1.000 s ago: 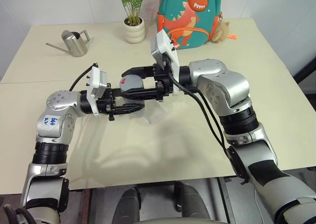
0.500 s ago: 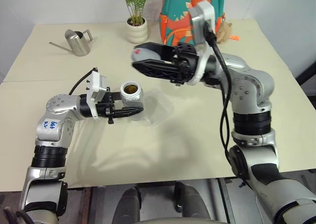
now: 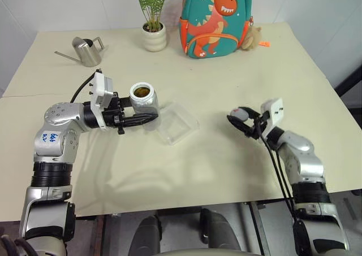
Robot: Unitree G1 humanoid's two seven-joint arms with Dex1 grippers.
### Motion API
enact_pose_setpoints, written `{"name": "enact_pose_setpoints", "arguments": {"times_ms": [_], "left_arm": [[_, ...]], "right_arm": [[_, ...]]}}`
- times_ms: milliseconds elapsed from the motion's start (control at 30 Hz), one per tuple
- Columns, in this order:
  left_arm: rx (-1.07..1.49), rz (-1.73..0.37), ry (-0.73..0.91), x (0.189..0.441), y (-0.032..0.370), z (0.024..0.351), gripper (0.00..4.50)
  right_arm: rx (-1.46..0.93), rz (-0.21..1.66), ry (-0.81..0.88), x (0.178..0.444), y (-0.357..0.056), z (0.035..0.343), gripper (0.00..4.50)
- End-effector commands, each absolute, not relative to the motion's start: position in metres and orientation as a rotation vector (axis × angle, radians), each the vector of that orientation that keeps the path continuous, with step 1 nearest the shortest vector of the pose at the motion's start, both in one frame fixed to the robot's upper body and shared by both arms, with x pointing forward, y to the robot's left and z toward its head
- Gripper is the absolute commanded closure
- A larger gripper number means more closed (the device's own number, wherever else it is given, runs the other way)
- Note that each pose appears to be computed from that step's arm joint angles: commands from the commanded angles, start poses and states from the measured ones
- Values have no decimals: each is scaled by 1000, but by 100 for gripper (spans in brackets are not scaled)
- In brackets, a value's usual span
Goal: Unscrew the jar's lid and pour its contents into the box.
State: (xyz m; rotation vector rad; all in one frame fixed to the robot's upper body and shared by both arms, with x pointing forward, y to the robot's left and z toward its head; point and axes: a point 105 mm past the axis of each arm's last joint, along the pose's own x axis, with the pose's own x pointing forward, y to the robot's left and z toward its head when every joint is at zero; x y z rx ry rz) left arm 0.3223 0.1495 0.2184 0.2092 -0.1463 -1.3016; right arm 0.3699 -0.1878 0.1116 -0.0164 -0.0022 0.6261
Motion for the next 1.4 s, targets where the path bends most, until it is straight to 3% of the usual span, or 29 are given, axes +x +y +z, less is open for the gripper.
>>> {"name": "enact_pose_setpoints", "arguments": {"times_ms": [33, 133, 300, 567, 733, 967, 1233, 1400], "left_arm": [[215, -1304, -197, 323, 151, 231, 249], [225, -1308, -191, 325, 150, 231, 249], [251, -1299, -194, 333, 144, 233, 249], [345, -1235, -198, 356, 139, 244, 249], [609, -1115, -230, 371, 134, 252, 249], [1064, -765, -560, 393, 123, 261, 249], [1450, -409, -967, 399, 100, 268, 249], [1728, -205, -1319, 396, 81, 266, 249]], "right_arm": [[-23, 628, -61, 363, -194, 125, 98], [-46, 637, -78, 357, -197, 134, 3], [-97, 756, -123, 339, -189, 169, 3], [-216, 1069, -211, 303, -137, 240, 3], [-253, 1128, -226, 296, -123, 255, 3], [-222, 1084, -196, 299, -124, 242, 3], [-196, 1060, -187, 296, -122, 237, 3], [-182, 1051, -192, 294, -118, 236, 3]]}}
